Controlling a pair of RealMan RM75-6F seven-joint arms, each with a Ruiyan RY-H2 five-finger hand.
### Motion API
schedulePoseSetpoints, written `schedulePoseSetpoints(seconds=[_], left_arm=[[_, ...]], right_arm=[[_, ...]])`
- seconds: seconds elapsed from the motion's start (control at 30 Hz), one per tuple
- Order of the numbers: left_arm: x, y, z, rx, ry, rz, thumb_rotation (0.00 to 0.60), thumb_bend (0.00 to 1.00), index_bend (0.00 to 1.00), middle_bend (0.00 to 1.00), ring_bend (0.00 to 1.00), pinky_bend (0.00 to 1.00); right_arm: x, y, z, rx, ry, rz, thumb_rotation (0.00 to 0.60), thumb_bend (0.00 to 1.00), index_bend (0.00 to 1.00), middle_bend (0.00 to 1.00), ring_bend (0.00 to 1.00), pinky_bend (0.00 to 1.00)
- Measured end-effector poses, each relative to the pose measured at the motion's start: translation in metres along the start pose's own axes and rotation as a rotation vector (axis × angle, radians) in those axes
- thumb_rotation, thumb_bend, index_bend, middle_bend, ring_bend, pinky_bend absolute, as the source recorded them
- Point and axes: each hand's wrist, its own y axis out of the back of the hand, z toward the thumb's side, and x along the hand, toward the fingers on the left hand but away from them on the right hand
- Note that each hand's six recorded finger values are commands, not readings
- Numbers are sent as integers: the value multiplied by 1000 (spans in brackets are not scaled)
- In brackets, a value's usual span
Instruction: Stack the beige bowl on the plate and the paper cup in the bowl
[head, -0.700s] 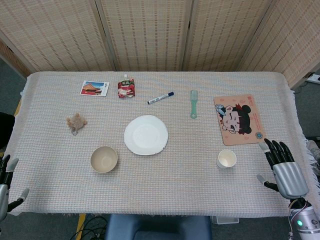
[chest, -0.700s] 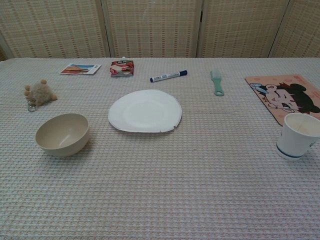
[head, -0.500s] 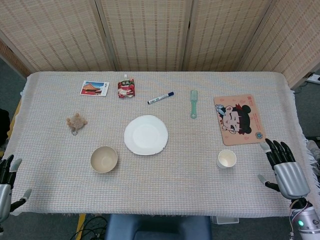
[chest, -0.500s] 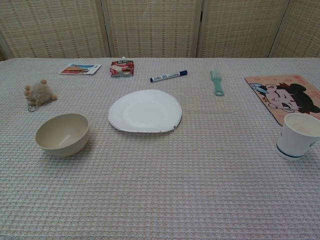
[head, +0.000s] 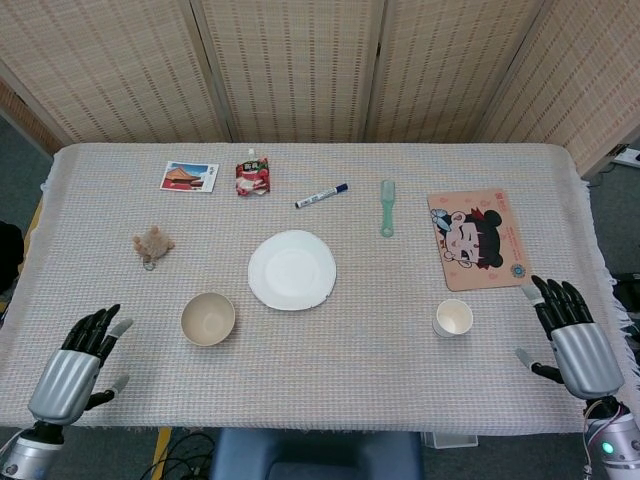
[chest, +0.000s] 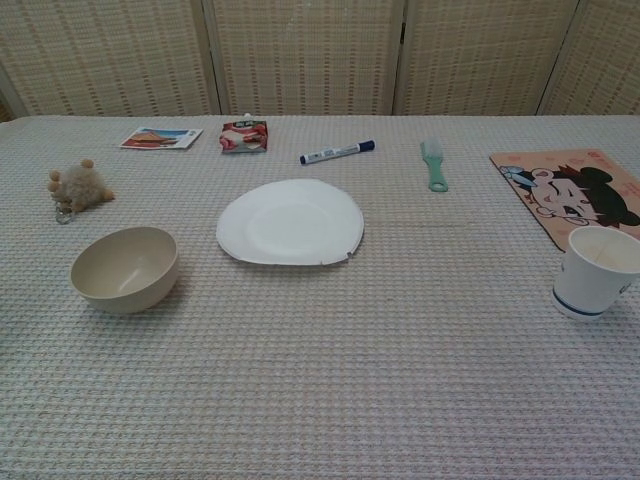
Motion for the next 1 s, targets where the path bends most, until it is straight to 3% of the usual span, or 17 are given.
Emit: schedulePoseSetpoints(seconds=[0.3, 1.0], left_arm=[[50, -41, 31, -4, -149, -106, 600, 272, 341, 0, 0, 141], [104, -72, 35, 38, -215, -113, 600, 272, 458, 38, 0, 142]], right_arm=[[-3, 0, -2, -7, 3, 6, 600, 200, 0, 0, 0, 0], [0, 6, -7, -11, -7, -11, 600, 200, 0, 0, 0, 0]])
